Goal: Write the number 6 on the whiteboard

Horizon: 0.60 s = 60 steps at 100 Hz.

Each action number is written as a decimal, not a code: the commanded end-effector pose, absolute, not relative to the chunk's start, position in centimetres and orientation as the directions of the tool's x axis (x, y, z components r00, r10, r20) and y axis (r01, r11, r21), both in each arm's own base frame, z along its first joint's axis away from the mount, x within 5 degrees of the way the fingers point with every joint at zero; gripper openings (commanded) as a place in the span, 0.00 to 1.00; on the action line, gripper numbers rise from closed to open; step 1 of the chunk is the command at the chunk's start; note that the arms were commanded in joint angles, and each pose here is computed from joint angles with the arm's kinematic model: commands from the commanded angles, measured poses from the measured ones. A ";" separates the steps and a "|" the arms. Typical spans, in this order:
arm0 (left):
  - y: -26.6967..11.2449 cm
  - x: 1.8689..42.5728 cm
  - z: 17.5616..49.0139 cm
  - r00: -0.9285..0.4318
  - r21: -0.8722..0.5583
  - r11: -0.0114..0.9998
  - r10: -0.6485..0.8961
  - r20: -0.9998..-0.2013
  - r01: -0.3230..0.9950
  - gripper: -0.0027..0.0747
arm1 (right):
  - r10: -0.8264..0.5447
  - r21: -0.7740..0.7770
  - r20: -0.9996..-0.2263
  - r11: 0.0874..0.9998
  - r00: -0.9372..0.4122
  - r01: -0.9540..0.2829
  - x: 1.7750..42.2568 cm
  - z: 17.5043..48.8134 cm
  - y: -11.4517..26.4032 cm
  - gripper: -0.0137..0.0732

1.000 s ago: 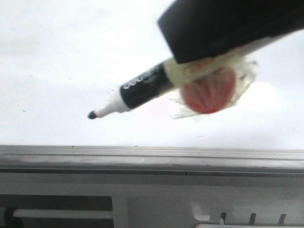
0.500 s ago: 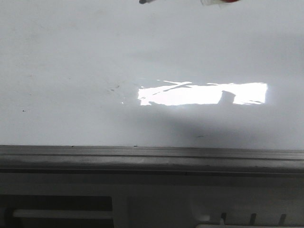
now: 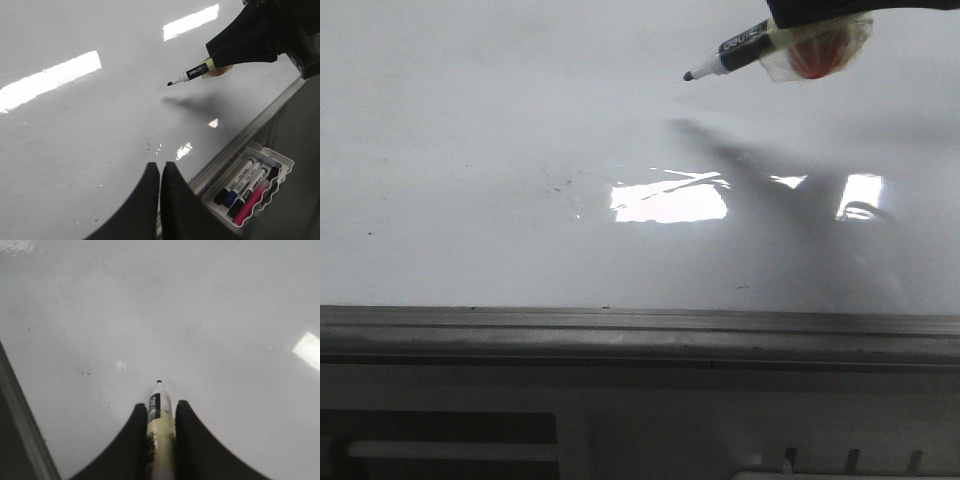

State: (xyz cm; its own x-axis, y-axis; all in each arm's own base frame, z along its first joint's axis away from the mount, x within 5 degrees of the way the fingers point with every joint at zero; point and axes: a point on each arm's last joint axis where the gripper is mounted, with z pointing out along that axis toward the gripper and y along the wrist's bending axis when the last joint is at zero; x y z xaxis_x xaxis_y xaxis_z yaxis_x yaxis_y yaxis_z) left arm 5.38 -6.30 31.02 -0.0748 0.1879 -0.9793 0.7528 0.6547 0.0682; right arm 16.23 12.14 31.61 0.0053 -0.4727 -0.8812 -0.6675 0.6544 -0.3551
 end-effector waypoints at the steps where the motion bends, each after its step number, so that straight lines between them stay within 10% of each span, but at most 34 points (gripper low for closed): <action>1: -6.1 5.6 32.4 -0.046 0.042 0.687 0.109 -0.993 0.725 0.01 | -0.426 -0.368 -0.904 0.716 0.046 -0.593 17.1 33.1 11.6 0.10; 60: -6.1 5.6 32.4 -0.047 0.040 0.687 0.107 -0.993 0.726 0.01 | -0.482 -0.207 -0.852 0.669 -0.206 -0.714 17.4 29.9 11.9 0.10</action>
